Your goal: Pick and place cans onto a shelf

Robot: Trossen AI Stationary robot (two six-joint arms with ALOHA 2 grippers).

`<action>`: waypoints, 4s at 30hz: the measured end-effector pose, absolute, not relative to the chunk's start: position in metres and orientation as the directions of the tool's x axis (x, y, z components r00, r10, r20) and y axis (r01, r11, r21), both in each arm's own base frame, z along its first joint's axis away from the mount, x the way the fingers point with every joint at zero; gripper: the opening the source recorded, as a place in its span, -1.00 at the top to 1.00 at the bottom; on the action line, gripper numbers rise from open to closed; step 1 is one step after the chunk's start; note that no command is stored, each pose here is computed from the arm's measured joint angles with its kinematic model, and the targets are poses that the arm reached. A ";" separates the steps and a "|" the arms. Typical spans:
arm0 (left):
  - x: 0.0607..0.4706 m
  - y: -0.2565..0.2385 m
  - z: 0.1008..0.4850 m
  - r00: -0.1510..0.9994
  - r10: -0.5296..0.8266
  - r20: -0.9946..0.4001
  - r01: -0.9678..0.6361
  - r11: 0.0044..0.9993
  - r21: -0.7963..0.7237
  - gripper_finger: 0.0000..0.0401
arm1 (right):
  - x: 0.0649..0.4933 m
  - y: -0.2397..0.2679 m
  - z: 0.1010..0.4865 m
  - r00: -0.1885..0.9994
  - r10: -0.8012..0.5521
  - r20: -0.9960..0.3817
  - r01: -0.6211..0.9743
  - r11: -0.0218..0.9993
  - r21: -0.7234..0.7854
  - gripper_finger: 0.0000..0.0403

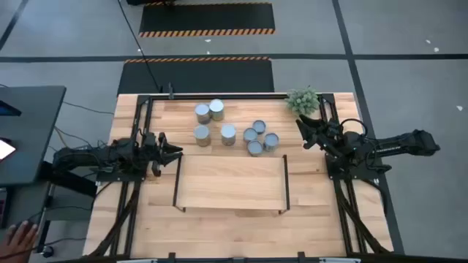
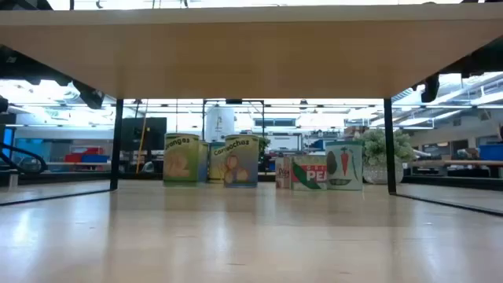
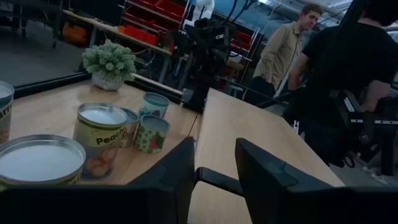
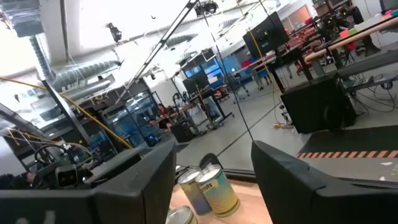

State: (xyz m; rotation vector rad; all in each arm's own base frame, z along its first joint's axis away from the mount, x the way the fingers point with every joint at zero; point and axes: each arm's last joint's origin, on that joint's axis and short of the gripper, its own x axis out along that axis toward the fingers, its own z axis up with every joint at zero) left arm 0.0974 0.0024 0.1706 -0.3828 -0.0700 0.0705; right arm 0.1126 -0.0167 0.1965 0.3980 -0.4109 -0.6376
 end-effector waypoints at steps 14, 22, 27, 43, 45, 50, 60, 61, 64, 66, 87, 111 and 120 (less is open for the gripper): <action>0.097 0.002 0.171 0.995 0.082 0.055 -0.056 0.925 -0.375 0.38 | 0.113 -0.017 0.196 0.729 -0.639 0.243 0.486 0.734 0.474 -0.08; 0.097 0.002 0.171 0.995 0.082 0.055 -0.055 0.925 -0.375 0.38 | 0.113 -0.017 0.196 0.729 -0.639 0.243 0.486 0.734 0.474 -0.08; 0.097 0.002 0.171 0.995 0.082 0.055 -0.055 0.925 -0.375 0.38 | 0.113 -0.017 0.196 0.730 -0.639 0.243 0.486 0.734 0.474 -0.08; 0.097 0.002 0.170 0.995 0.082 0.055 -0.056 0.925 -0.375 0.38 | 0.113 -0.017 0.197 0.730 -0.639 0.243 0.486 0.734 0.474 -0.08; 0.097 0.002 0.171 0.995 0.082 0.055 -0.056 0.925 -0.375 0.38 | 0.113 -0.017 0.196 0.730 -0.639 0.243 0.486 0.734 0.474 -0.08; 0.097 0.002 0.171 0.995 0.082 0.055 -0.056 0.925 -0.376 0.38 | 0.113 -0.017 0.196 0.730 -0.639 0.243 0.486 0.735 0.474 -0.08; 0.095 0.005 0.183 0.966 0.181 0.186 -0.037 0.807 -0.589 0.38 | 0.113 -0.017 0.197 0.729 -0.640 0.243 0.488 0.735 0.470 -0.08; 0.095 0.005 0.186 0.960 0.184 0.211 -0.019 0.796 -0.605 0.38 | 0.112 -0.017 0.197 0.727 -0.642 0.243 0.493 0.735 0.466 -0.08; 0.093 0.005 0.194 0.940 0.180 0.289 0.043 0.780 -0.624 0.38 | 0.112 -0.017 0.196 0.725 -0.645 0.243 0.497 0.733 0.464 -0.08; 0.092 0.005 0.196 0.932 0.179 0.315 0.071 0.761 -0.645 0.38 | 0.112 -0.017 0.196 0.725 -0.645 0.243 0.496 0.733 0.464 -0.08; 0.073 0.008 0.261 0.789 0.279 0.547 0.152 0.773 -0.615 0.38 | 0.106 -0.017 0.212 0.691 -0.614 0.382 0.058 0.574 0.817 -0.08; 0.141 0.028 0.322 0.908 0.418 -0.001 -0.346 0.750 -0.564 -0.21 | 0.120 -0.016 0.283 0.826 -0.467 0.315 0.142 0.714 0.686 -0.08; 0.169 0.053 0.339 0.936 0.296 -0.191 -0.351 0.736 -0.579 -0.14 | 0.130 -0.019 0.312 0.876 -0.420 0.236 0.198 0.761 0.618 -0.08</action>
